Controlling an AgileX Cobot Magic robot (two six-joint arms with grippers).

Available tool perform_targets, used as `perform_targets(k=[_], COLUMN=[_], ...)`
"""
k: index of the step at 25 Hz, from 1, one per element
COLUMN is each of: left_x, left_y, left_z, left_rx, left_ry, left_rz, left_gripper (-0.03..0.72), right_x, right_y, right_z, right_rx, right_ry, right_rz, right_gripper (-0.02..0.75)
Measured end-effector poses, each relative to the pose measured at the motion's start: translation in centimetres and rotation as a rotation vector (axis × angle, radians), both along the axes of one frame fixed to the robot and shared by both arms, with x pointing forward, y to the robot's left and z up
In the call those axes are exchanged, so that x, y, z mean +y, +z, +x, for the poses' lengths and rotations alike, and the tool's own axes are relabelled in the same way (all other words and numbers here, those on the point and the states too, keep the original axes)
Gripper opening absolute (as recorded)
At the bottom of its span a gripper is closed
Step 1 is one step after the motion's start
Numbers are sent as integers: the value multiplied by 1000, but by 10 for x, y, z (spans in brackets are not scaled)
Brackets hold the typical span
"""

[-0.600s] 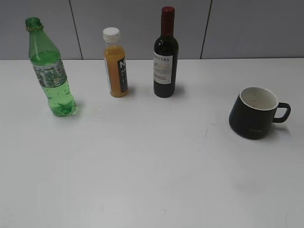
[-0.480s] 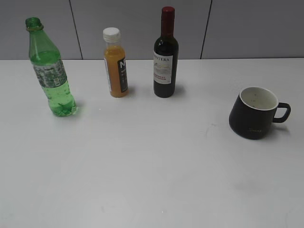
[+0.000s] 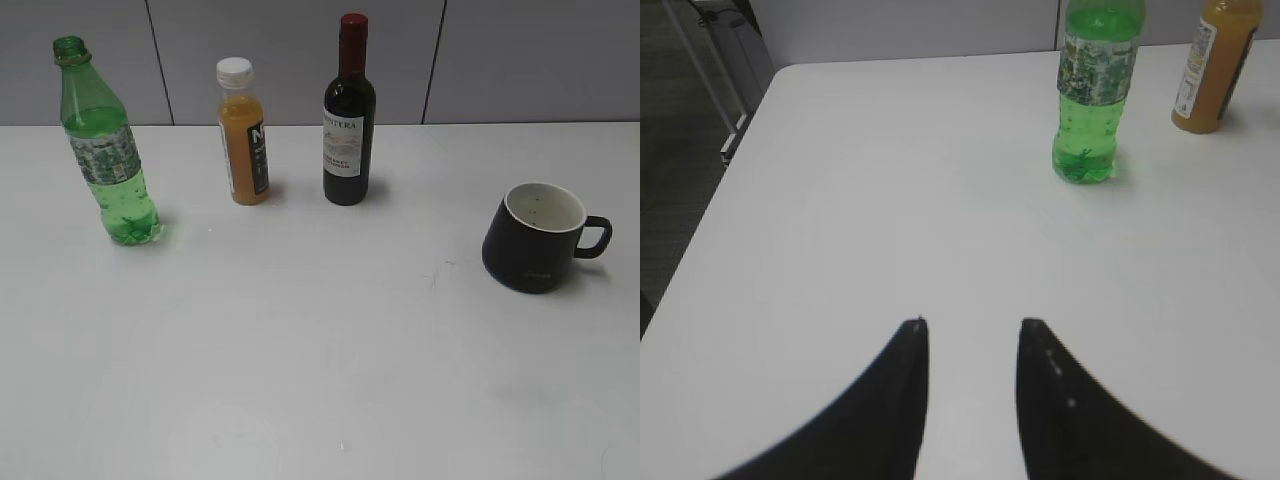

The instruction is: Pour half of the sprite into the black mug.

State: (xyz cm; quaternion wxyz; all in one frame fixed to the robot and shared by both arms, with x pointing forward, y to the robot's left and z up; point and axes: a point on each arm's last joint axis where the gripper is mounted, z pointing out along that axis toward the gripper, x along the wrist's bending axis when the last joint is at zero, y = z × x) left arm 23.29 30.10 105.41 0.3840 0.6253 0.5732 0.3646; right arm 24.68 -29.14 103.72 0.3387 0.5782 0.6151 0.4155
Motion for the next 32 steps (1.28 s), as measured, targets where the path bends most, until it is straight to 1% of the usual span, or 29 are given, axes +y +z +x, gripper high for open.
perform_targets(k=[12,16,17,21,27,32], left_x=[0,0,0,0,0,0], left_y=[0,0,0,0,0,0], left_z=[0,0,0,0,0,0], left_rx=[0,0,0,0,0,0], left_ry=[0,0,0,0,0,0], left_rz=[0,0,0,0,0,0], left_gripper=[238,238,238,238,238,238], right_x=[0,0,0,-1,-6,-5], right_y=[0,1,3,17,27,20], right_z=[0,0,0,1,8,20], right_rx=[0,-4,-16,-143,-258,-362], right_ry=[0,-1,-1,-13,-49,-56], right_rz=[-1,-1,0,4,-52,-47], right_gripper=[573,605,608,608,603,594])
